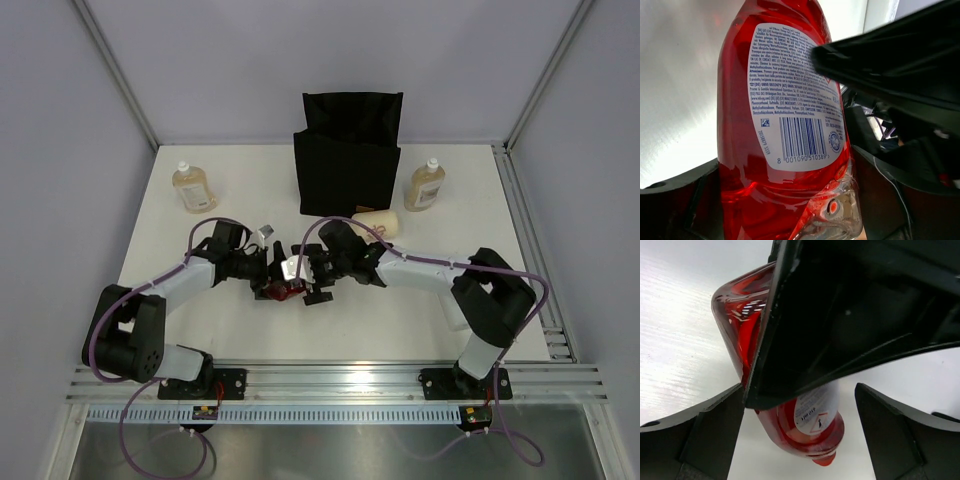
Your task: Place the personal care products into the canvas bag
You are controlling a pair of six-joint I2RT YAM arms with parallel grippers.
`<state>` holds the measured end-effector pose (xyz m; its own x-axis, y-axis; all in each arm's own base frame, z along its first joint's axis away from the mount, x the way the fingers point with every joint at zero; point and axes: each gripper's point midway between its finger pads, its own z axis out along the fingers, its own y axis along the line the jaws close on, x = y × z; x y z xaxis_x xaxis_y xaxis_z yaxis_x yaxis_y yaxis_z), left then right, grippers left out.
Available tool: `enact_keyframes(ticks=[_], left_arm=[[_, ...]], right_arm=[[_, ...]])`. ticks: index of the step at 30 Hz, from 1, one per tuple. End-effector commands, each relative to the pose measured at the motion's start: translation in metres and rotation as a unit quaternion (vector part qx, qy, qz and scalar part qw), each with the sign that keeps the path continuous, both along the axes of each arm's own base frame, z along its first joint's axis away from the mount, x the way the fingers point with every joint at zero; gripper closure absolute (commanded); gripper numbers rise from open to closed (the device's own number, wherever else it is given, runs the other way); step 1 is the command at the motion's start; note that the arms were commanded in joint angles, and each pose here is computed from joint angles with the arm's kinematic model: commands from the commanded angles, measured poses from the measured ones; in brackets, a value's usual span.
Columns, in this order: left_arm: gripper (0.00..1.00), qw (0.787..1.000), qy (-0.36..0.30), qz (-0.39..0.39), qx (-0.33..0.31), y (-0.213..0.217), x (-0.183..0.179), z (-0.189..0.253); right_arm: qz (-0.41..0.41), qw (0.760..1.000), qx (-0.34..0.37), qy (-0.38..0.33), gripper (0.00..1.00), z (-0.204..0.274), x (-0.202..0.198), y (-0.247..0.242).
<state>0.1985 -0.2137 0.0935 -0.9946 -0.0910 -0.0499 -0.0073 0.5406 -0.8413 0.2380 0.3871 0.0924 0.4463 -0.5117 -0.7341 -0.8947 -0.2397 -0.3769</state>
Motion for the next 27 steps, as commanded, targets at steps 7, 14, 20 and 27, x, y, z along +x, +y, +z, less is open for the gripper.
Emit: enact_keyframes(ticks=[7,14,20,27], left_arm=[[0.99,0.996,-0.037,-0.019,-0.079,-0.016,0.010,0.042],[0.90,0.995,-0.049,-0.007,-0.082,-0.011,0.013,0.052],[0.56,0.993,-0.076,0.010,-0.091,-0.005,0.016,0.070],[0.25,0.989,-0.108,0.021,-0.102,-0.002,0.014,0.094]], right_arm=[[-0.016,0.998,0.062,-0.028,0.16,0.013,0.012,0.022],[-0.019,0.998,0.058,-0.015,0.46,0.005,0.009,0.021],[-0.016,0.997,0.069,-0.006,0.75,0.014,-0.004,0.010],[-0.012,0.999,0.051,0.011,1.00,0.015,-0.015,-0.005]])
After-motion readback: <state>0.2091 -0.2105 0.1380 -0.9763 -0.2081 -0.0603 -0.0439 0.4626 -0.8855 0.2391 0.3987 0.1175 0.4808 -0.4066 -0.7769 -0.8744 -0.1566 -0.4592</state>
